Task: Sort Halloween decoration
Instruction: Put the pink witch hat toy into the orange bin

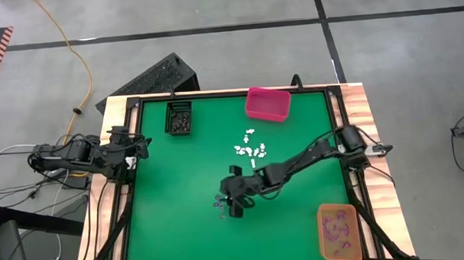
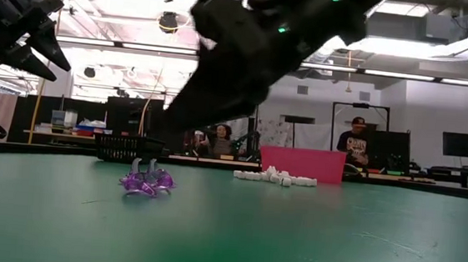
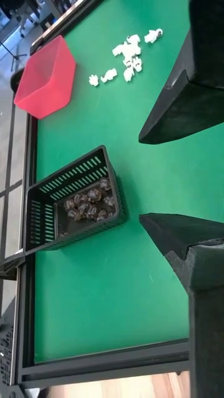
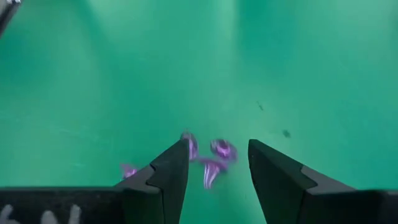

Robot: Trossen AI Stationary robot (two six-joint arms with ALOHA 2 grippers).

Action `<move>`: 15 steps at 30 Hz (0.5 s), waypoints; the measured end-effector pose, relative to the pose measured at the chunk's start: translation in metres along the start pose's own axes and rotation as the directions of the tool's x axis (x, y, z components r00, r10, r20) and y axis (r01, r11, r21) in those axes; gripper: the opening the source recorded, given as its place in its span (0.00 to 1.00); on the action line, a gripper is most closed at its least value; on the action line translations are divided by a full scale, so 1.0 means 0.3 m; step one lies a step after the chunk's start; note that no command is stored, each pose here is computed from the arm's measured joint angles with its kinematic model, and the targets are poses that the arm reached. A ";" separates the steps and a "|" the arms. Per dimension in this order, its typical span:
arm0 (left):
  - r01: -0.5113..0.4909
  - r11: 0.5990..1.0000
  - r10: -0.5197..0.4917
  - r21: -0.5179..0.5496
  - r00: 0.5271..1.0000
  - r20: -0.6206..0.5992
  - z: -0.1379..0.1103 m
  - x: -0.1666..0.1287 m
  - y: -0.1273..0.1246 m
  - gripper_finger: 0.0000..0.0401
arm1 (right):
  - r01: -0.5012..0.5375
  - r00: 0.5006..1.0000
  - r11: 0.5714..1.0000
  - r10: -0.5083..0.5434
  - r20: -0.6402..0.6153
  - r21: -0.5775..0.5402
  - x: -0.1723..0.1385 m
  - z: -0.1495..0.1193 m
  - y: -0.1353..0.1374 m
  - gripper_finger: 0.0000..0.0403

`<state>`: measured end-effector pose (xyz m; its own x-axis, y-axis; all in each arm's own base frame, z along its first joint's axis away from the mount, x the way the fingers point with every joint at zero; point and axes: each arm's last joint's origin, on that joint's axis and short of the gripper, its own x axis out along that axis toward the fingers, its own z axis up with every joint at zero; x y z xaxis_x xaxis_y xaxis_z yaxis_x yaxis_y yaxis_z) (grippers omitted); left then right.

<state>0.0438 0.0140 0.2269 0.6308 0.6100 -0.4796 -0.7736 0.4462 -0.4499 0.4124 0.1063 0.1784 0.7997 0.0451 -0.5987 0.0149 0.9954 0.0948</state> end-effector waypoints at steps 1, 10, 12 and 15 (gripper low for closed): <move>0.000 1.000 0.000 0.000 1.000 0.000 0.000 0.000 0.000 0.46 | -0.001 1.000 1.000 0.001 -0.003 -0.023 0.019 0.004 0.004 0.48; 0.004 1.000 -0.004 0.005 1.000 -0.020 -0.003 0.000 0.001 0.46 | 0.007 1.000 0.997 -0.008 -0.004 -0.078 0.101 0.038 -0.012 0.45; 0.008 1.000 -0.007 0.011 1.000 -0.029 -0.004 0.000 0.001 0.46 | 0.019 0.999 0.997 -0.022 -0.039 -0.077 0.100 0.031 -0.025 0.44; 0.005 1.000 -0.004 0.020 0.999 -0.039 -0.006 0.000 0.004 0.46 | 0.008 0.997 0.997 -0.014 -0.082 -0.082 0.101 0.019 -0.036 0.42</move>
<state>0.0430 0.0133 0.2252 0.6358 0.5821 -0.5069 -0.7716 0.4621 -0.4372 0.4399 0.0965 0.1639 0.7478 0.0375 -0.6629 -0.0284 0.9993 0.0246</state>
